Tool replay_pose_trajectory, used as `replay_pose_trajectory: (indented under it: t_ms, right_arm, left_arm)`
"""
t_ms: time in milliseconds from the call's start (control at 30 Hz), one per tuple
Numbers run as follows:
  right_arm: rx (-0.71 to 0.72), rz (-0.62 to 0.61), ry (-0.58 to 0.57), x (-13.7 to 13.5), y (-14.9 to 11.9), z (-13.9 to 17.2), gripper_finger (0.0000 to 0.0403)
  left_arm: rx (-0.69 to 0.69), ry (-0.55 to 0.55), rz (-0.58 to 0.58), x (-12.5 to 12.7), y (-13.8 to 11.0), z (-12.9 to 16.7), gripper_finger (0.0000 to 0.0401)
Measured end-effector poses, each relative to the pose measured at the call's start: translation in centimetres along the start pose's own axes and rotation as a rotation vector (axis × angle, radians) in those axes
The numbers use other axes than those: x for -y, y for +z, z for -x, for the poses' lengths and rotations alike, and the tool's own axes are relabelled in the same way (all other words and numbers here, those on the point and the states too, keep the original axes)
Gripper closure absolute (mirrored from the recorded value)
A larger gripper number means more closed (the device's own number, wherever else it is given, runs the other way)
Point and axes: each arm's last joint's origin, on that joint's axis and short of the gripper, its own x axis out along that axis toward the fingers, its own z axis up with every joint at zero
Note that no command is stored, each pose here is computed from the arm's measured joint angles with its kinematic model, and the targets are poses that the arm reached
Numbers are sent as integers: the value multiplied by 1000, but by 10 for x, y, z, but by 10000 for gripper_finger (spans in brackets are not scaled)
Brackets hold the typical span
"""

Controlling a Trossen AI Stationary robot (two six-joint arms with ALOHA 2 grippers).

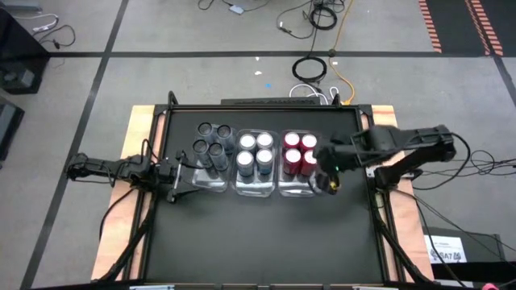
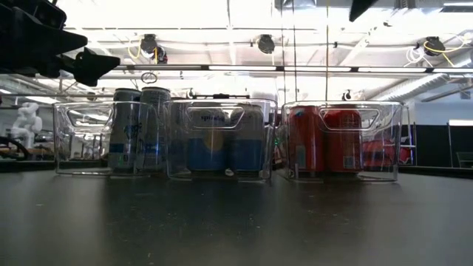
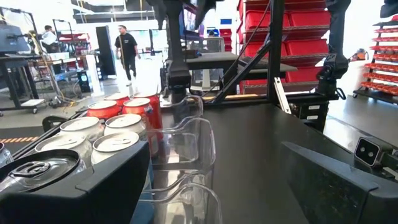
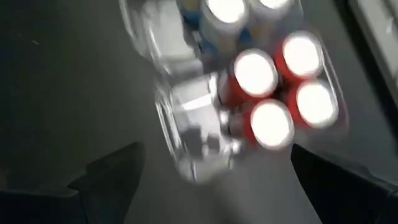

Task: Sort soda cans
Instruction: Return to Home Position

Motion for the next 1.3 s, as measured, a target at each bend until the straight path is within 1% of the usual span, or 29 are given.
replay_pose_trajectory:
  t_ms: [33,133,200,333,433,500,600,733,900,1000,1067,1200,1300]
  right_arm:
    - [37,34,-3,-4,-2,-2,7]
    - [127,74,16,-13,-10,-19,7]
    - [177,95,68,-18,-18,-36,7]
    - [269,82,184,-22,-44,-80,7]
    - [359,76,233,-15,-66,-110,7]
    - [421,62,256,-5,-81,-128,7]
    - [536,26,314,7,-103,-146,7]
    - [713,5,403,22,-129,-161,7]
    - [878,-59,491,38,-158,-176,7]
    - [899,-146,495,46,-172,-185,7]
    - [904,-206,470,49,-179,-188,7]
    - [903,-209,409,49,-186,-186,7]
    - [894,-171,413,48,-190,-184,7]
  left_arm:
    - [0,0,0,0,0,0,35]
    - [0,0,0,0,0,0,35]
    - [0,0,0,0,0,0,35]
    - [0,0,0,0,0,0,35]
    - [0,0,0,0,0,0,35]
    - [0,0,0,0,0,0,35]
    - [0,0,0,0,0,0,35]
    - [0,0,0,0,0,0,35]
    - [0,0,0,0,0,0,35]
    - [0,0,0,0,0,0,35]
    - [0,0,0,0,0,0,35]
    - [0,0,0,0,0,0,35]
    - [0,0,0,0,0,0,35]
